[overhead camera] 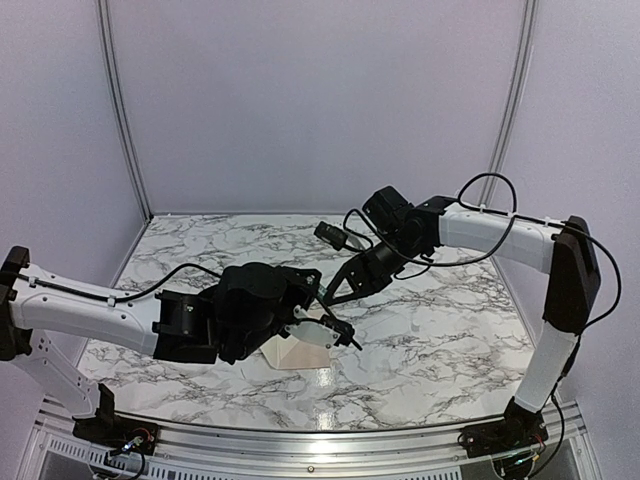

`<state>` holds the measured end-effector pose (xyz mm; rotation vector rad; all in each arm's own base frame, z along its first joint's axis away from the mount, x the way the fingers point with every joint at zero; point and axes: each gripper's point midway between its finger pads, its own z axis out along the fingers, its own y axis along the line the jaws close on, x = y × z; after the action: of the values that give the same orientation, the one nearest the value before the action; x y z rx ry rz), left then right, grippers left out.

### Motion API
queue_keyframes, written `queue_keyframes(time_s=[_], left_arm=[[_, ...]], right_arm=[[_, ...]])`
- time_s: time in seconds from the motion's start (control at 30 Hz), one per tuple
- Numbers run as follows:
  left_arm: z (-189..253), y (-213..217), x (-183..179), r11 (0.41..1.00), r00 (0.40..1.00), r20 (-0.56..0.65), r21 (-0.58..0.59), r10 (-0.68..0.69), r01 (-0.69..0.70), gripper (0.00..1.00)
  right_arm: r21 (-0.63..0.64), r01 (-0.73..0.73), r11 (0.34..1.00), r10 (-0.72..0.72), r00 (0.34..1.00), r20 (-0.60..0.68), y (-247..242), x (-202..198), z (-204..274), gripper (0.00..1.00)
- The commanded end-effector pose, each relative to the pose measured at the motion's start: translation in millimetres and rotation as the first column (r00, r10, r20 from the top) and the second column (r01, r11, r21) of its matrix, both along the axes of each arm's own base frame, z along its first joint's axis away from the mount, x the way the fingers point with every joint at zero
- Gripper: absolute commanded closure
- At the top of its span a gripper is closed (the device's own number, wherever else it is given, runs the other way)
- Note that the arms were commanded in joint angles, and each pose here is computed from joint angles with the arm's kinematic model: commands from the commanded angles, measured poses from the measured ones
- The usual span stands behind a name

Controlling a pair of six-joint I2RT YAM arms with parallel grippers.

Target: Place the letter into the envelope and seal it

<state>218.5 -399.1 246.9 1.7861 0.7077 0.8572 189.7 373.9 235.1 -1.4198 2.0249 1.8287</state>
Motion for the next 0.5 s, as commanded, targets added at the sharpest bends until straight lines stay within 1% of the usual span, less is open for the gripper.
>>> queue_keyframes(time_s=[0.0,0.17,0.23,0.27,0.37,0.4,0.47], left_arm=[[11,-3,2,0.999,0.999,0.030,-0.047,0.012,-0.010,0.75],[13,0,3,0.998,0.999,0.030,-0.056,0.023,-0.021,0.85],[12,0,4,0.998,0.999,0.026,-0.062,0.029,-0.028,0.88],[13,0,4,0.997,0.999,0.021,-0.074,0.032,-0.031,0.90],[18,-1,5,0.989,0.999,-0.014,-0.138,0.048,-0.050,0.92],[20,-2,5,0.984,0.998,-0.030,-0.167,0.056,-0.060,0.93],[23,-2,5,0.965,0.994,-0.089,-0.246,0.070,-0.090,0.94]], right_arm=[[0.025,-0.019,0.999,0.020,1.000,-0.010,2,-4,3,0.94],[0.027,-0.019,0.999,0.020,1.000,-0.006,1,-5,4,0.94],[0.030,-0.021,0.999,0.021,1.000,-0.002,1,-6,5,0.92],[0.030,-0.021,0.999,0.021,1.000,-0.002,1,-6,5,0.88],[0.030,-0.017,0.999,0.016,1.000,0.025,0,-4,8,0.66],[0.027,-0.013,1.000,0.012,0.999,0.049,-2,-2,10,0.61],[0.025,0.001,1.000,-0.004,0.993,0.118,-9,6,16,0.55]])
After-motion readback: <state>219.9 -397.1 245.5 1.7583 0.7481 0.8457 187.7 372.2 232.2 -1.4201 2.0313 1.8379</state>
